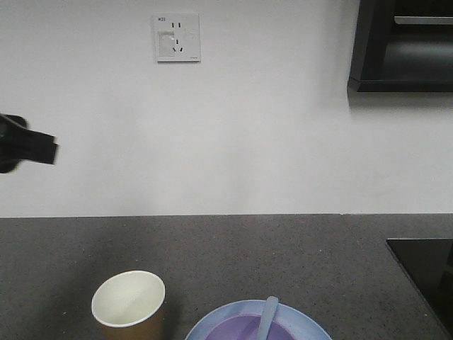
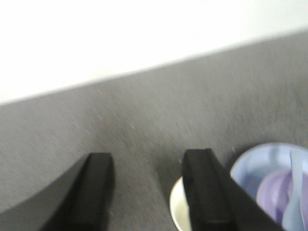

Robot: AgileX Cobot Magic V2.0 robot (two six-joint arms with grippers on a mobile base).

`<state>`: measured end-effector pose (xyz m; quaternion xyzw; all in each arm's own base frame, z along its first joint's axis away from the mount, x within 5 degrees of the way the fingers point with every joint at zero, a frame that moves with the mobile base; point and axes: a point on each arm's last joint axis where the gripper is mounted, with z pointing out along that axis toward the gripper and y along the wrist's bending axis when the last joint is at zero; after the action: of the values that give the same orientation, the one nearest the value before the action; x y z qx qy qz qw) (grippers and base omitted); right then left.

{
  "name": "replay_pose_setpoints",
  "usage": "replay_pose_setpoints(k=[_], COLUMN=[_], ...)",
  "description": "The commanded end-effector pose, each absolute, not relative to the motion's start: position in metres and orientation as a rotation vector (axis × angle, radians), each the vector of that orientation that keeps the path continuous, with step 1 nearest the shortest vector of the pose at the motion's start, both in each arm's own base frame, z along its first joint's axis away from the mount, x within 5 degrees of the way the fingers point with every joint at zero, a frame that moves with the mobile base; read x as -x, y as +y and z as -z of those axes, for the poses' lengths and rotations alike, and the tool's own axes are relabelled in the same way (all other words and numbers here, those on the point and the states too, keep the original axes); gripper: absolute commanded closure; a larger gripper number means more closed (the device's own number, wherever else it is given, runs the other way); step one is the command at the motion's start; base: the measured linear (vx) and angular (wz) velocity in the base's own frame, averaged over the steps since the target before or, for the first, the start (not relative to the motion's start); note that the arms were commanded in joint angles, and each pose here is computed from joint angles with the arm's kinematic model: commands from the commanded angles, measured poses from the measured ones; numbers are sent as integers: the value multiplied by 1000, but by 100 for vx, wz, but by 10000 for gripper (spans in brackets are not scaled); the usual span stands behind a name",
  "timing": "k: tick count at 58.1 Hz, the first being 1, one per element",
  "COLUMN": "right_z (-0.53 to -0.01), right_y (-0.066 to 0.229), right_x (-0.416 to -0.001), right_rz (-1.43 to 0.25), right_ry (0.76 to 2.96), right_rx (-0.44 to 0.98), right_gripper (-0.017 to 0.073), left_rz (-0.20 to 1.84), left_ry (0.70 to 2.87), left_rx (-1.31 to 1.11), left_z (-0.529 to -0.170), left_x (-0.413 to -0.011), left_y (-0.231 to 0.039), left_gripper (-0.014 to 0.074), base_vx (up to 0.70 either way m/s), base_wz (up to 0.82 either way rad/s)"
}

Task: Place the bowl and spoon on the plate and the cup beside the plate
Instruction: 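Raise the left gripper away from the cup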

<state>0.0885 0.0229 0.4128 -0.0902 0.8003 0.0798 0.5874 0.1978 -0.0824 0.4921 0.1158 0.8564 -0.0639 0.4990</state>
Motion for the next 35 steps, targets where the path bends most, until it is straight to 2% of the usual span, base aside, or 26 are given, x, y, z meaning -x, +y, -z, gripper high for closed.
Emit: replay_pose_setpoints(k=[1, 8, 15, 35], right_z=[-428, -428, -428, -428], right_y=[23, 23, 23, 23], right_x=[-89, -89, -89, -89], right_rz=[-187, -187, -187, -187], right_ry=[1764, 1764, 1764, 1765], right_rx=[208, 208, 208, 208], right_gripper=[156, 156, 156, 156], left_rz=[139, 70, 79, 66], left_ry=[1852, 1794, 1794, 1826], left_rx=[-243, -242, -215, -170], left_z=[-511, -493, -480, -469], left_x=[-163, -133, -109, -69], left_y=[-60, -40, -27, -3], left_gripper=[335, 493, 603, 601], base_vx=[0, 0, 0, 0], base_wz=[0, 0, 0, 0])
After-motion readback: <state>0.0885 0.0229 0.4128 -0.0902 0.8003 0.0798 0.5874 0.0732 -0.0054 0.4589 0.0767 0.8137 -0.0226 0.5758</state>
